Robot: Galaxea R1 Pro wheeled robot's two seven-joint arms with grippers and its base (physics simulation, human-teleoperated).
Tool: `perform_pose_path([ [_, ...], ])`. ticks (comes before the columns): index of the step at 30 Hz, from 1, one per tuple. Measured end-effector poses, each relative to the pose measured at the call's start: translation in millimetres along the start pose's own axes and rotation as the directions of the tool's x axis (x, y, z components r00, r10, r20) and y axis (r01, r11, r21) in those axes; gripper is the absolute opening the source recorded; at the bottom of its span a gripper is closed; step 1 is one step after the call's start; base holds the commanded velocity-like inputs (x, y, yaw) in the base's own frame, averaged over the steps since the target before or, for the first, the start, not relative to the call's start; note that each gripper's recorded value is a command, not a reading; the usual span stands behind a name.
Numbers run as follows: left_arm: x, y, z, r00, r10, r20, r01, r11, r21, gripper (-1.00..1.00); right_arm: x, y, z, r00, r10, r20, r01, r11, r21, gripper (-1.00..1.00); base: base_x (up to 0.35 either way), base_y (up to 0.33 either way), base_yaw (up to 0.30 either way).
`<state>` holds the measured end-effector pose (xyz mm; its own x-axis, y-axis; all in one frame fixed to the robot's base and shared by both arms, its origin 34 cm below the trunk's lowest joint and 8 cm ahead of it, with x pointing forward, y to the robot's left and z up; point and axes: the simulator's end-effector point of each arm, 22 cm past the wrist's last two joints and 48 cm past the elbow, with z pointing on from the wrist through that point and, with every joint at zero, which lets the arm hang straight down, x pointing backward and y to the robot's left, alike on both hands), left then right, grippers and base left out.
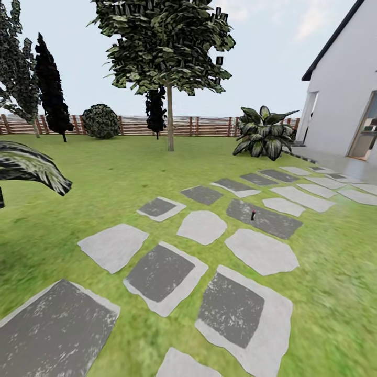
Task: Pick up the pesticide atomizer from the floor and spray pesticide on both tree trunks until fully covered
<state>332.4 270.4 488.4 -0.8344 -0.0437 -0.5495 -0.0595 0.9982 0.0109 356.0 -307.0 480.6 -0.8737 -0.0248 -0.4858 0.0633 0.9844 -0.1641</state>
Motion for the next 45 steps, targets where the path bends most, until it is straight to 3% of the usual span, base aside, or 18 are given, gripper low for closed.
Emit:
perform_pose_path([
  [45,-0.1,0.3,-1.5,1.000,-0.001,0.004,0.001,1.000,-0.001,1.00,0.0,-0.3,-1.5,1.000,0.001,0.003,-0.001,1.000,0.000,1.00,0.350,-0.069,-0.046],
])
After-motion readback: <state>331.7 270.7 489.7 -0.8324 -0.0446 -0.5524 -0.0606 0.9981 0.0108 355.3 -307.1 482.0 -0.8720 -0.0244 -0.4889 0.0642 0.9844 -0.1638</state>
